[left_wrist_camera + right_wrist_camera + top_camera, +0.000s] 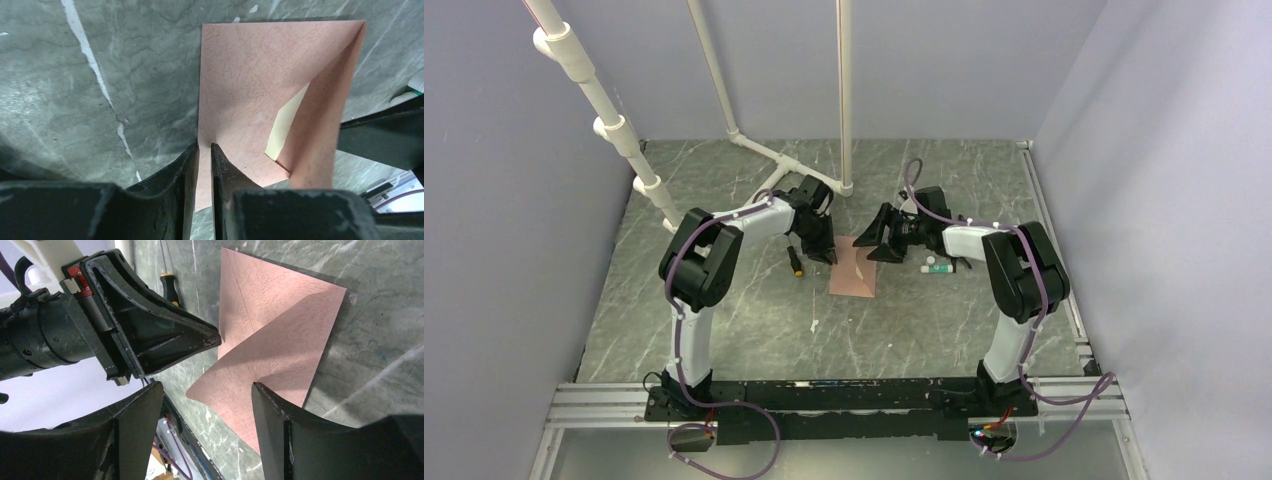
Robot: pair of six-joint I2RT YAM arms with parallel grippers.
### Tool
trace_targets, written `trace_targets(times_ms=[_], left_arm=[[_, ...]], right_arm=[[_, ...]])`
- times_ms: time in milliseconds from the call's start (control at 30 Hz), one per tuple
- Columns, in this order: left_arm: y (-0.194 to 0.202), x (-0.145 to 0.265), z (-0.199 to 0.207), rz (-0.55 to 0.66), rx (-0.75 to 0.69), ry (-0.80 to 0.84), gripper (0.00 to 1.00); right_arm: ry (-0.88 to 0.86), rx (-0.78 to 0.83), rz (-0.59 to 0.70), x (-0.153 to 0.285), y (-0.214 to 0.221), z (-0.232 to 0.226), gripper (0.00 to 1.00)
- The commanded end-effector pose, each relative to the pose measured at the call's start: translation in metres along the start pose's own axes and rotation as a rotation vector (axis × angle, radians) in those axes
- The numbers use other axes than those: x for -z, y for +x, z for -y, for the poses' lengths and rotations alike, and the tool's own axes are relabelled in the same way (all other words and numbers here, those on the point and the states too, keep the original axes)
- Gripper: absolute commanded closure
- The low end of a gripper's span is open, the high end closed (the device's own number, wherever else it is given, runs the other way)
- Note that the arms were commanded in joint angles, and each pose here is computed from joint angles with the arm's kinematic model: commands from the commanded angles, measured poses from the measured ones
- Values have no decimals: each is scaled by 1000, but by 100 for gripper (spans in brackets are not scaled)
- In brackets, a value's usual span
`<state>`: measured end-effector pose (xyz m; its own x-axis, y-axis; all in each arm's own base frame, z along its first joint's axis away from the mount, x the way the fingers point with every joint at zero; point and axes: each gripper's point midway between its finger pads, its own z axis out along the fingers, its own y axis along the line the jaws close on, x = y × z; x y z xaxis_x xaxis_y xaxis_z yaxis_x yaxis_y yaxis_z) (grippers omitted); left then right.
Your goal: Place the letter into the envelope and seal it
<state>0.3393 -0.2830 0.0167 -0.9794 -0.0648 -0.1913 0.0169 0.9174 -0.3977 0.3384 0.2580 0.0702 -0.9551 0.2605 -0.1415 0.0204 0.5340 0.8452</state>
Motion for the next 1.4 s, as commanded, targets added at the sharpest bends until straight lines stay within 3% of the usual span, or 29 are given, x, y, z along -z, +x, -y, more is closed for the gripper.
trace_targets(times_ms=[0,367,567,700,900,1100,1233,1367], left_arm=[[59,-35,-51,-185,26,-167,77],[60,-38,-48,-200,36,-154,79],[50,-29,-38,-184,33,-116,80],[26,-7,-13,-116,18,-1,79],[1,26,25,-17,-33,166,79],[3,28,23,-5,-19,177,80],[6,24,10,-8,5,125,81],[10,21,-5,-16,51,81,82]], right_arm=[[-62,48,23,-7,-5,-8,31],[52,44,-11,-23,2,26,37],[241,93,-21,-27,7,56,63],[390,245,5,-23,9,67,74],[680,519,28,-22,16,87,77],[929,695,44,-20,23,104,78],[1008,760,15,-22,33,111,77],[1010,765,-17,-25,46,116,69]])
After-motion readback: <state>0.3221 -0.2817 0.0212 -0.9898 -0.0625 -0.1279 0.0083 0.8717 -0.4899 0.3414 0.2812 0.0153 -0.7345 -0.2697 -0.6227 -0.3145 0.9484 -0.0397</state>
